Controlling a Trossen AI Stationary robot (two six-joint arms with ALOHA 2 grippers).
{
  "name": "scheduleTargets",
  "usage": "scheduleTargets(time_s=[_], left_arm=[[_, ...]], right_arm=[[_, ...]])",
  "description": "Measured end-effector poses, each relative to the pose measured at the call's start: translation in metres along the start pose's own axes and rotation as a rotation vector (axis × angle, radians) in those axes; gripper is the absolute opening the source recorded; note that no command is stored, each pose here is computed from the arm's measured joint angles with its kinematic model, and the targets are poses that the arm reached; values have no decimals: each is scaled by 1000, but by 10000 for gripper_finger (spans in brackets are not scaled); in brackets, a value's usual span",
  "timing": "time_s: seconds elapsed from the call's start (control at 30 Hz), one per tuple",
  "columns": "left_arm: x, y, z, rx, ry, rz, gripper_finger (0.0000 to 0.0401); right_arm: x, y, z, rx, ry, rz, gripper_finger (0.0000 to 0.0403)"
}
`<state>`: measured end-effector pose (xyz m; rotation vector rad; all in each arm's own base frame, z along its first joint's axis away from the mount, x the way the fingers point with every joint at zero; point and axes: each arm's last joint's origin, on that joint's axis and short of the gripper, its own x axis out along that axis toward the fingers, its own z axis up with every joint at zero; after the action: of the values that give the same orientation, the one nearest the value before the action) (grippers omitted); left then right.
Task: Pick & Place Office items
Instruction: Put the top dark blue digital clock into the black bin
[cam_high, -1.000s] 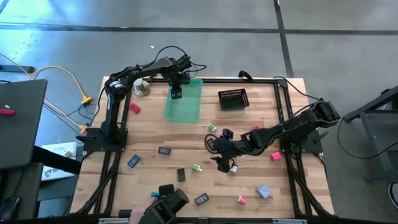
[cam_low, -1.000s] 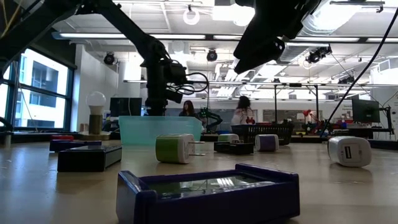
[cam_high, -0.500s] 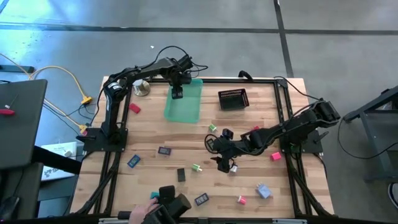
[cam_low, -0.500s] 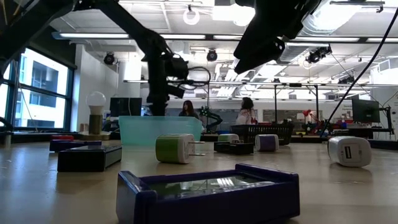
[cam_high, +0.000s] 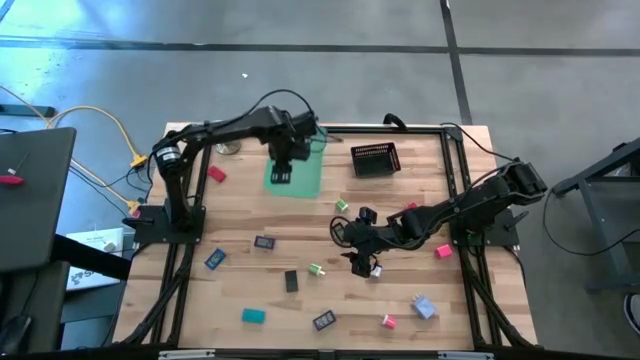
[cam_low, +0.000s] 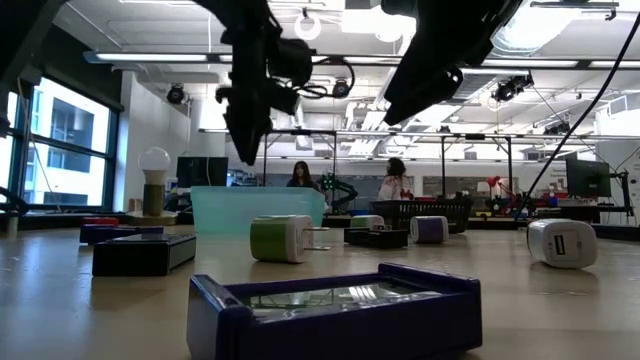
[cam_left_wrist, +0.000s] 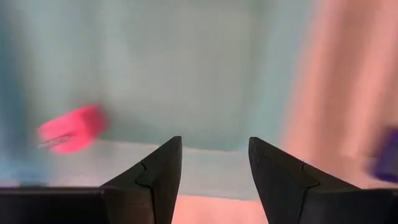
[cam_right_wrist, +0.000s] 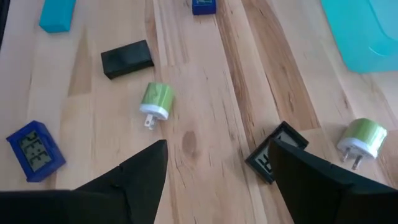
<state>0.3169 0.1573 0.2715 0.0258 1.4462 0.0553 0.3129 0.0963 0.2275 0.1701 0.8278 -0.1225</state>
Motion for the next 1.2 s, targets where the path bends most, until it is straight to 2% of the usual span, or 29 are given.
scheduleTargets(time_s=[0.13,0.3,0.43,0.5,0.67,0.77,0.97,1.2], left_arm=[[-2,-27,9,-54,-34,-119,177],[3,-55,23,-151,-32,-136,177],[2,-77,26,-44,-15,-156,177],[1,-86,23,-29,26,-170,177],[-2,-99,16,-104,123,-188,177],[-3,-105,12,-104,171,-201,177],[-18,-112,5,-104,137,-228,177],[-43,-128,-31,-127,7,-231,177]], right_arm=[[0,0,0,2,-1,0,267],[0,0,0,21,0,2,267],[0,1,0,24,10,22,267],[0,1,0,23,12,26,267],[-1,5,-2,-17,13,35,267],[-2,7,-3,-34,14,40,267],[-3,12,-6,-60,19,51,267],[-4,16,-8,-57,19,59,267]])
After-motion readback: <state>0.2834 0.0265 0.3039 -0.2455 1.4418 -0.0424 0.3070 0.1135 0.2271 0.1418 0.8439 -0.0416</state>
